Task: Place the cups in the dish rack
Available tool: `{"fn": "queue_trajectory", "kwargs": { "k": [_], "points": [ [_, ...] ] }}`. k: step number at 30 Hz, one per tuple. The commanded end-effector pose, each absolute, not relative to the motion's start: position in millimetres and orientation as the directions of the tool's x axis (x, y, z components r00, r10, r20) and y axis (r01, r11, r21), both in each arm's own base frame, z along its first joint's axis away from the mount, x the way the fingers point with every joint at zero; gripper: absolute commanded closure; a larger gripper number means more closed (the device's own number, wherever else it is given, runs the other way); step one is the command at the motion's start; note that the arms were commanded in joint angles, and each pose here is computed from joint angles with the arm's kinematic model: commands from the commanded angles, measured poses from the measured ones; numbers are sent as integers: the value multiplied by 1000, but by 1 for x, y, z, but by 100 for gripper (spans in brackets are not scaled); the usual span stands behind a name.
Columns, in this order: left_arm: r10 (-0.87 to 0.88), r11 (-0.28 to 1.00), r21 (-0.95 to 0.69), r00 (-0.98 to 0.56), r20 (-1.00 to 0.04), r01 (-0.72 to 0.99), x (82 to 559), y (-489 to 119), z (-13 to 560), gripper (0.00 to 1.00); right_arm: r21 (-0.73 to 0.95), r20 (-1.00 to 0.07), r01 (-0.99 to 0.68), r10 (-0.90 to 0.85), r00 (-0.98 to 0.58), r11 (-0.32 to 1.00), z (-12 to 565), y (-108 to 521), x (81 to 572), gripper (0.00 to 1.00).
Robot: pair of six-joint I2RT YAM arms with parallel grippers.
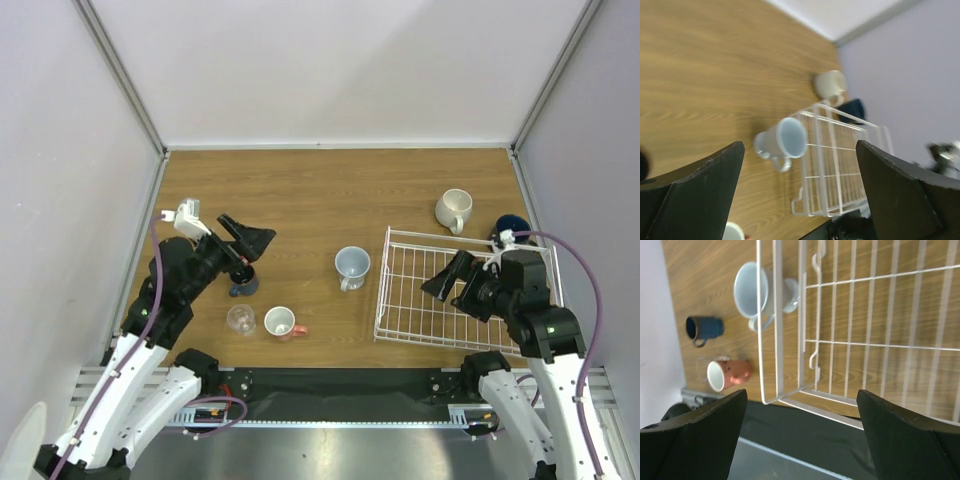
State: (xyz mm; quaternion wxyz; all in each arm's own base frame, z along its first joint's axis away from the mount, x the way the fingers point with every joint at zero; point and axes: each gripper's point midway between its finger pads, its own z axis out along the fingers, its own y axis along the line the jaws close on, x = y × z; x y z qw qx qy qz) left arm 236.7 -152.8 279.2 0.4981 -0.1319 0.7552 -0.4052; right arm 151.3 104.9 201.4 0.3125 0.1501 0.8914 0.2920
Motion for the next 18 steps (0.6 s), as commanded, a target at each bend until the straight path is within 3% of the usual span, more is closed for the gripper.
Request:
{"fn": "queue_trajectory", "kwargs": {
  "k": [1, 7, 13, 18],
  "points": [
    [-593, 751, -655, -519, -615, -83, 230, -117, 238, 0, 514, -528, 180, 475, -704, 839, 208, 76, 154, 0],
    [-444, 731, -645, -563, -697, 223, 223, -152, 267, 0, 446, -490, 215, 438, -754, 869, 205, 71, 158, 0],
    [-375, 766, -602, -605, -703, 225, 245, -162, 262, 0, 421, -546, 171, 400, -737, 891, 222, 67, 164, 0],
    [-147, 914, -359, -671, -726, 188, 276, -177, 252, 2, 455, -495, 137, 378, -782, 880, 223, 80, 169, 0]
  ]
}}
